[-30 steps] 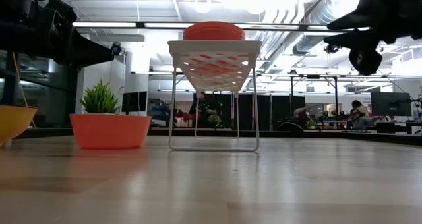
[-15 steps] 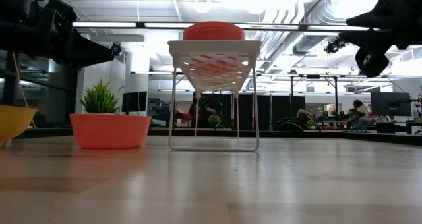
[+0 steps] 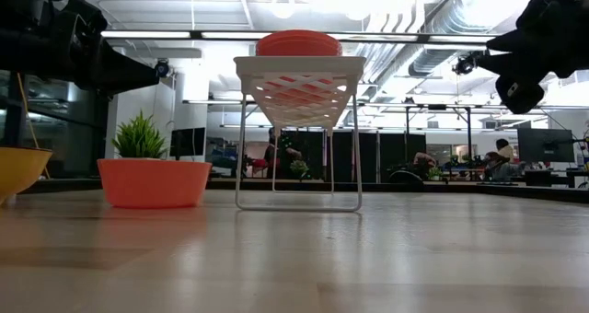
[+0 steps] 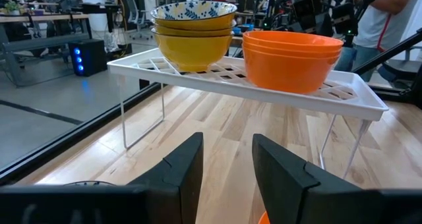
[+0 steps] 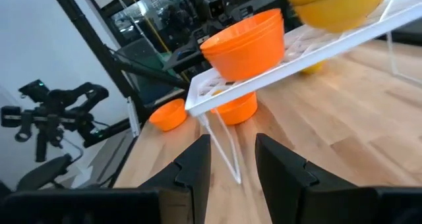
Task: Pick & Place Mini bowls
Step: Stack the yellow bowl on top of the yellow bowl on the shelf
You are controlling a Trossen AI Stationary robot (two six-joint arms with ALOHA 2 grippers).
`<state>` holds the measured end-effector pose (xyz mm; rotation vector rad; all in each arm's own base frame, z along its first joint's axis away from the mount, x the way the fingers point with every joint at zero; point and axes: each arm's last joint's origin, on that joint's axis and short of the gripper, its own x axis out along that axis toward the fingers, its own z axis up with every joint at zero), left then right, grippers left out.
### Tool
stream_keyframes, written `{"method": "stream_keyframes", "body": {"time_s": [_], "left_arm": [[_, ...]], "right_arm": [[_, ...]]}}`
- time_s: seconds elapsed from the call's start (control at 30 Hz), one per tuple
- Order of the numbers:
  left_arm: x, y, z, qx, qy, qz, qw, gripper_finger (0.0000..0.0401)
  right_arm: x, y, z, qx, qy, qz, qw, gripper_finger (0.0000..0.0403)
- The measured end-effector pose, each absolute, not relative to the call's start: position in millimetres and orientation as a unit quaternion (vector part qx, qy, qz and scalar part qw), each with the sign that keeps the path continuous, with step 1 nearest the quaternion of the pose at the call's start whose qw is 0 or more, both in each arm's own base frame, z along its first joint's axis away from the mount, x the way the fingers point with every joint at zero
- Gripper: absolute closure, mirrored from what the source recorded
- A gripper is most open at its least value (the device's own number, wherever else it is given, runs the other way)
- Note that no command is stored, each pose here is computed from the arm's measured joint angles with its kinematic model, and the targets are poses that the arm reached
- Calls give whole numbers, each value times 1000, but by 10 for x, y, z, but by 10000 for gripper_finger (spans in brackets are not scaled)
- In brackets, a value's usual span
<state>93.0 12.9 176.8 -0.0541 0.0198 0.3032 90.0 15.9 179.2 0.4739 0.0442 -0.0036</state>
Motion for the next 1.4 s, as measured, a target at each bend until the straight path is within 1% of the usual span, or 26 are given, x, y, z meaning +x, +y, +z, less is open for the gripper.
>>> {"method": "stream_keyframes", "body": {"time_s": [0.23, 0.33, 0.47, 0.57, 0.67, 0.83, 1.4], "left_arm": [[930, 129, 1768, -27, 10, 151, 988, 272], [930, 129, 1768, -27, 10, 151, 988, 272], [930, 129, 1769, -27, 10, 152, 988, 272], [930, 129, 1768, -27, 10, 152, 988, 272], [930, 129, 1767, -27, 10, 152, 988, 272], [930, 129, 1768, -27, 10, 152, 988, 272], [930, 129, 1767, -27, 10, 152, 988, 272]], "right_arm": [[912, 91, 1834, 200, -5, -26, 979, 295], [922, 70, 1828, 200, -7, -24, 979, 295], [969, 51, 1713, 202, -30, -15, 979, 295], [974, 23, 1717, 192, -34, -34, 980, 295], [974, 18, 1735, 174, -42, -27, 984, 295], [975, 18, 1726, 141, -36, -26, 989, 295], [976, 17, 1710, 145, -29, -30, 989, 295]]}}
